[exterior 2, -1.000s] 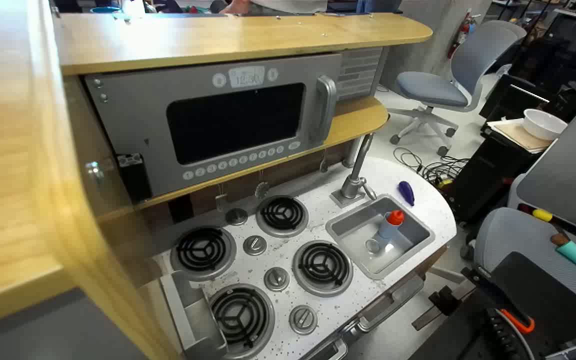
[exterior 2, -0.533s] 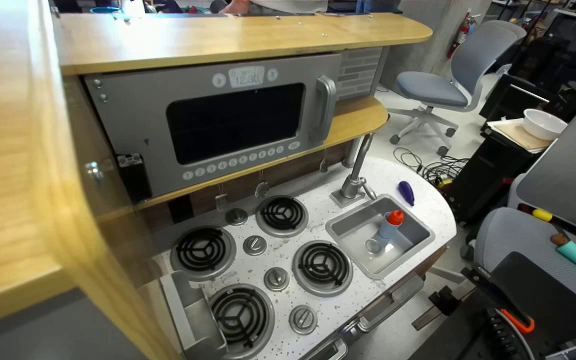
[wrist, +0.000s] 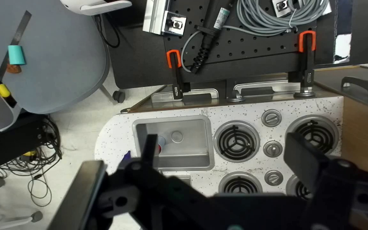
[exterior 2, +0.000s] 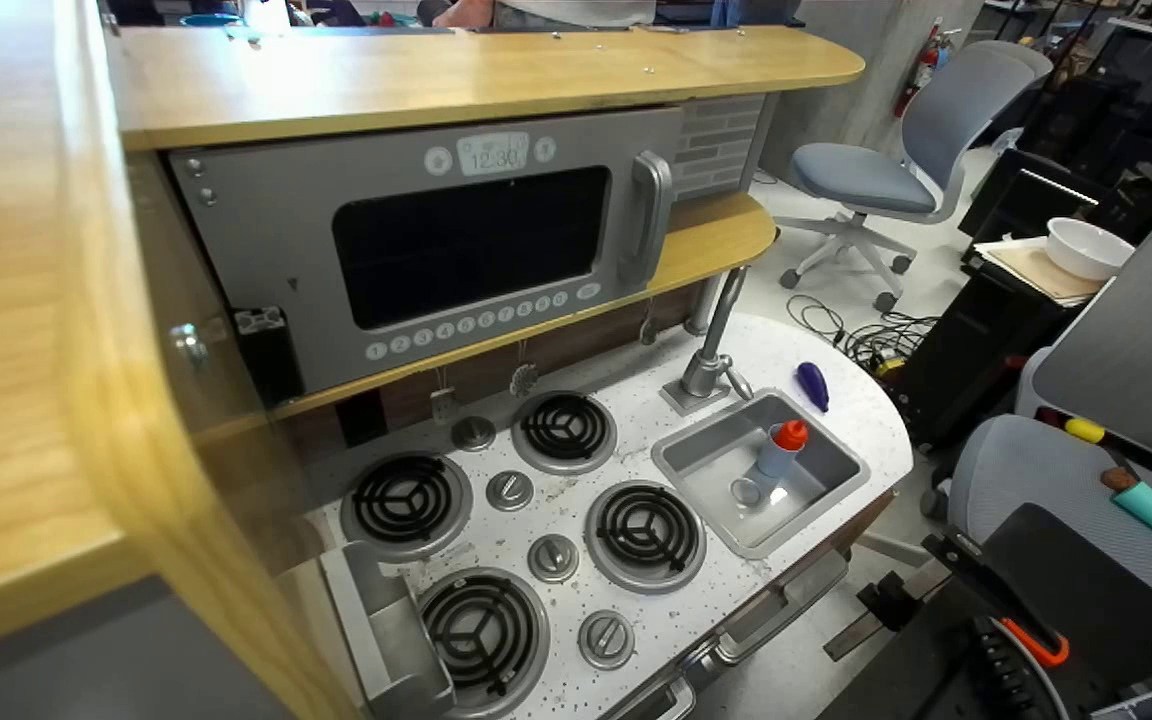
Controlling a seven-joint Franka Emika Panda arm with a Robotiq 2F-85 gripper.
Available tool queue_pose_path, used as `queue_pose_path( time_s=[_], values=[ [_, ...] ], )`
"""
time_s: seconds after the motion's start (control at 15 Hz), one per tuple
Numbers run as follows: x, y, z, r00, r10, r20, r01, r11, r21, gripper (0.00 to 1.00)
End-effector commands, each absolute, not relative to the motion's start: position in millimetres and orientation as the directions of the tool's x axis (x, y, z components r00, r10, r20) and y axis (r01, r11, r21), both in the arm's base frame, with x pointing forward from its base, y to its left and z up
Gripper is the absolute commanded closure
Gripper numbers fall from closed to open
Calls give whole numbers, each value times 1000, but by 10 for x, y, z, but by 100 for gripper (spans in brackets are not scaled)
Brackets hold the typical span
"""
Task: Pick up the sauce bottle from the light blue cup and put it in the sink.
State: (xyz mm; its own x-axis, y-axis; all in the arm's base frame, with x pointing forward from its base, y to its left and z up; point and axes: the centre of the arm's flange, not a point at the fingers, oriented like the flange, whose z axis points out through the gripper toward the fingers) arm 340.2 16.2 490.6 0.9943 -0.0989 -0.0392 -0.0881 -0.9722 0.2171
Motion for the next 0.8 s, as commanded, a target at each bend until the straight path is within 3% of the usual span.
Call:
queue_pose_path(
  time_s=[0.0, 0.53, 0.6, 0.73],
  values=[
    [3398, 163, 4904, 994, -106, -42, -94, -972, 216, 0],
    [3417, 181, 4884, 990, -143, -3, -140, -974, 178, 0],
    [3944, -229, 4679, 989, -146, -8, -142, -974, 176, 0],
    [4133, -440, 4587, 988, -153, 13, -153, -973, 172, 0]
  ],
)
